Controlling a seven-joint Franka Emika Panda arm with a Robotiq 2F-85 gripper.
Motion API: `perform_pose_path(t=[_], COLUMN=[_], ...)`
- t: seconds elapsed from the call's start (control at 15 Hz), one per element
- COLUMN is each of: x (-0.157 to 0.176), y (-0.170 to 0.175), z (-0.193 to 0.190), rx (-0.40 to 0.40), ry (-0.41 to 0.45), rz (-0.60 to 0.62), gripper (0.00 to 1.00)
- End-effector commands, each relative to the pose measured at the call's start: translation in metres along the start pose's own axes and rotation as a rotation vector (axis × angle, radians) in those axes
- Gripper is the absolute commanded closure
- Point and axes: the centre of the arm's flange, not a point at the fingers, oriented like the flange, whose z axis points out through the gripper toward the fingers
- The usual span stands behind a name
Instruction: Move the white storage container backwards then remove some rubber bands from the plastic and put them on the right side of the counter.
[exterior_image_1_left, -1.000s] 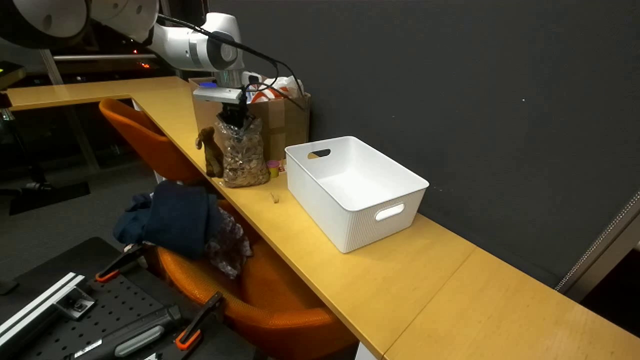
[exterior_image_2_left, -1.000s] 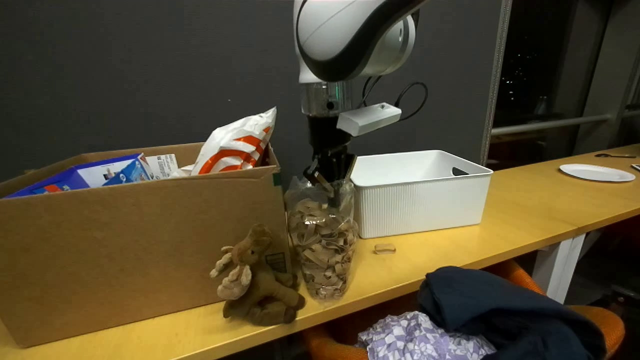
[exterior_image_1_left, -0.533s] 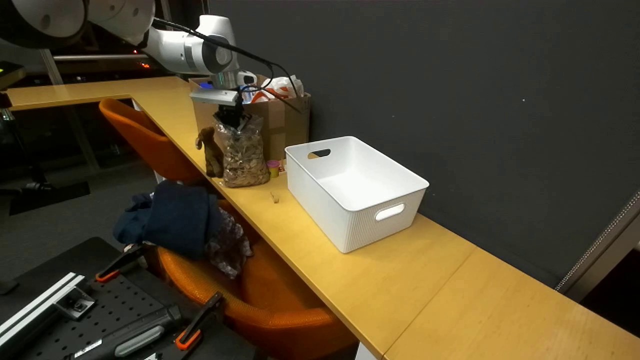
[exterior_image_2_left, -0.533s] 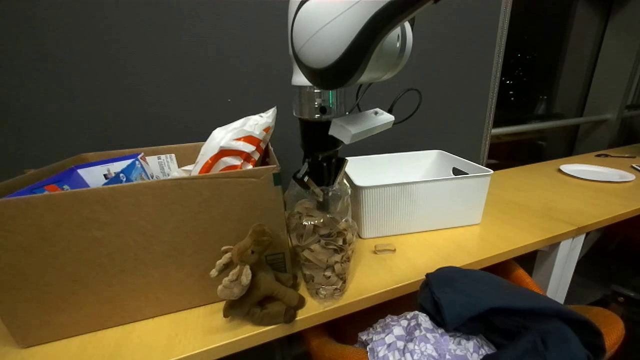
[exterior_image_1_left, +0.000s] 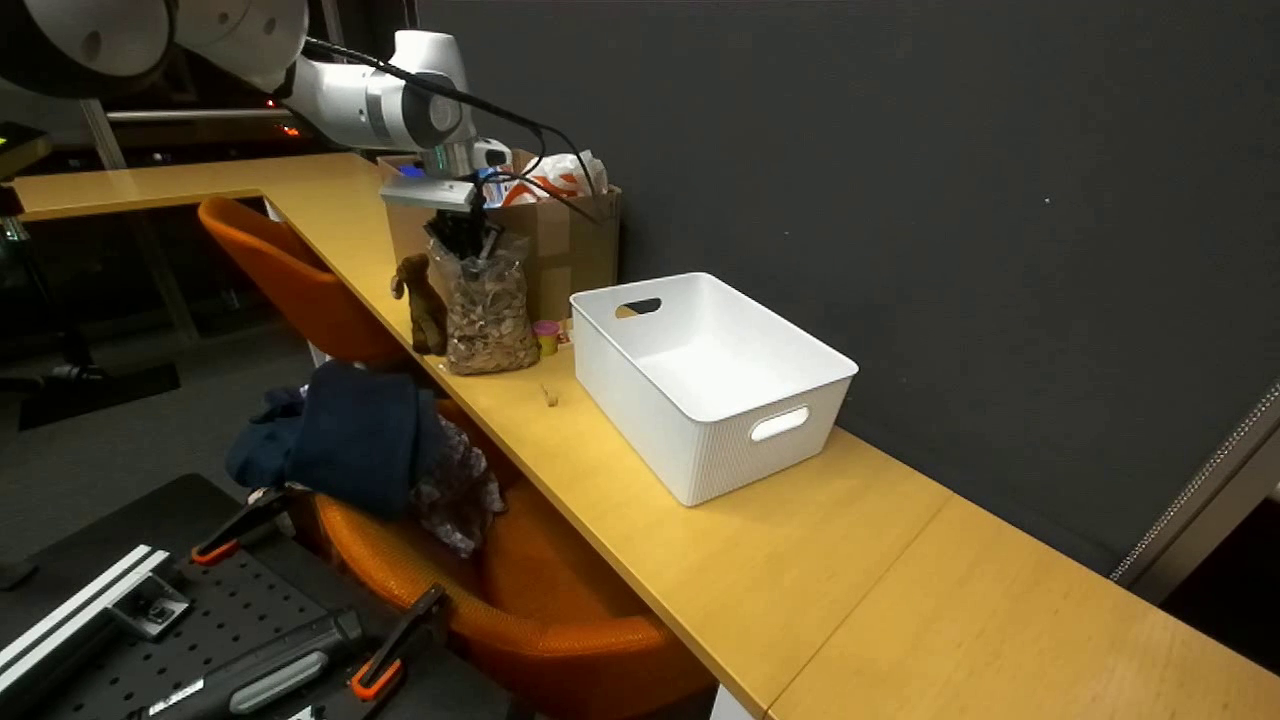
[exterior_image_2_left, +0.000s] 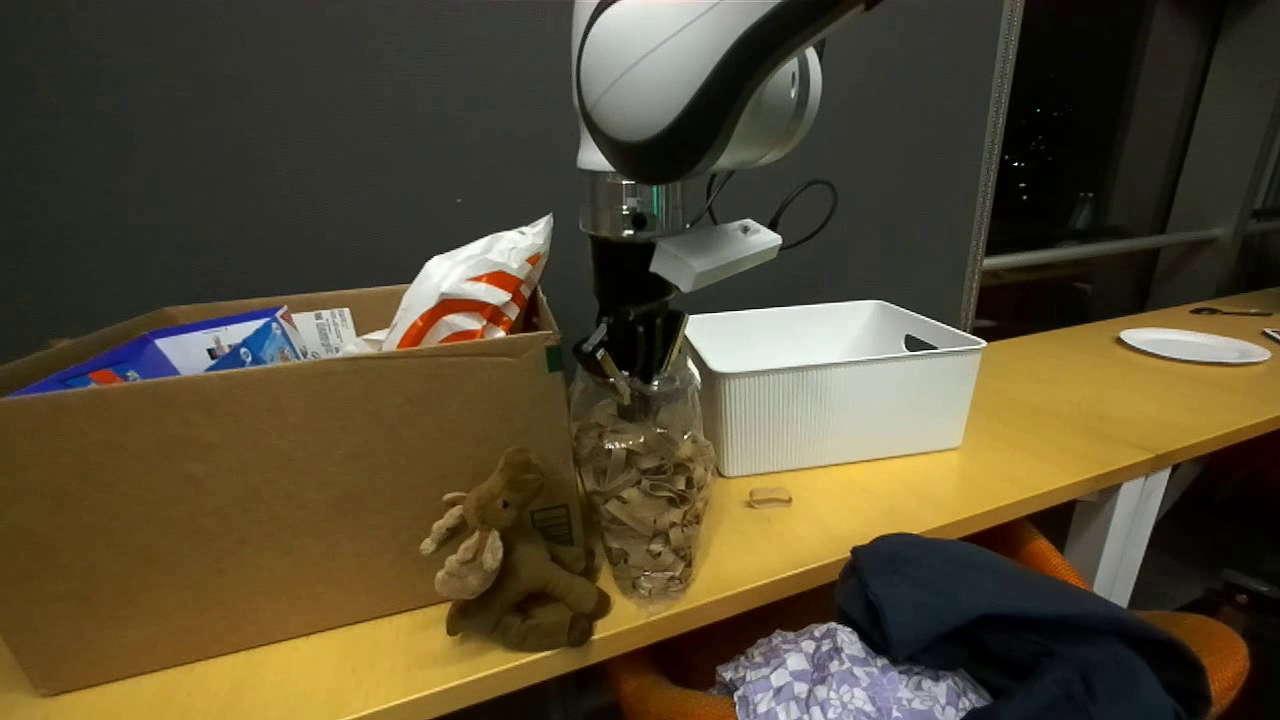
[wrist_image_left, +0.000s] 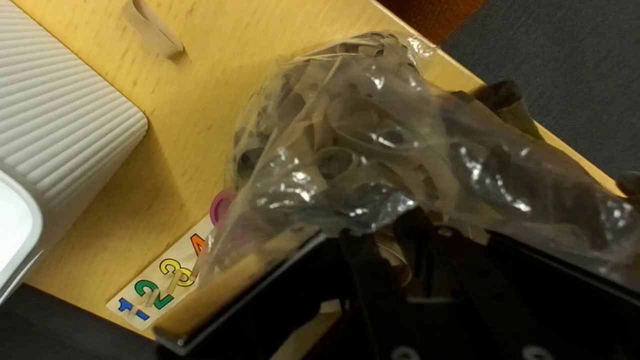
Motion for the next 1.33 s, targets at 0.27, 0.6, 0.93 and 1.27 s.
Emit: perform_pose_path(t=[0.27,0.6,0.93,1.27], x=[0.007,0.011,0.014,0.013], y=[0.018,0.020,0.023,0.020], z=[0.023,0.038,0.059,0.063], rx=[-0.023,-0.034,-0.043,-0.043], ry=[-0.013,-0.024,-0.040,-0.041], rz=[-0.009,-0.017,-0.021,-0.026], gripper=[0.55,0.53,0.33,0.55])
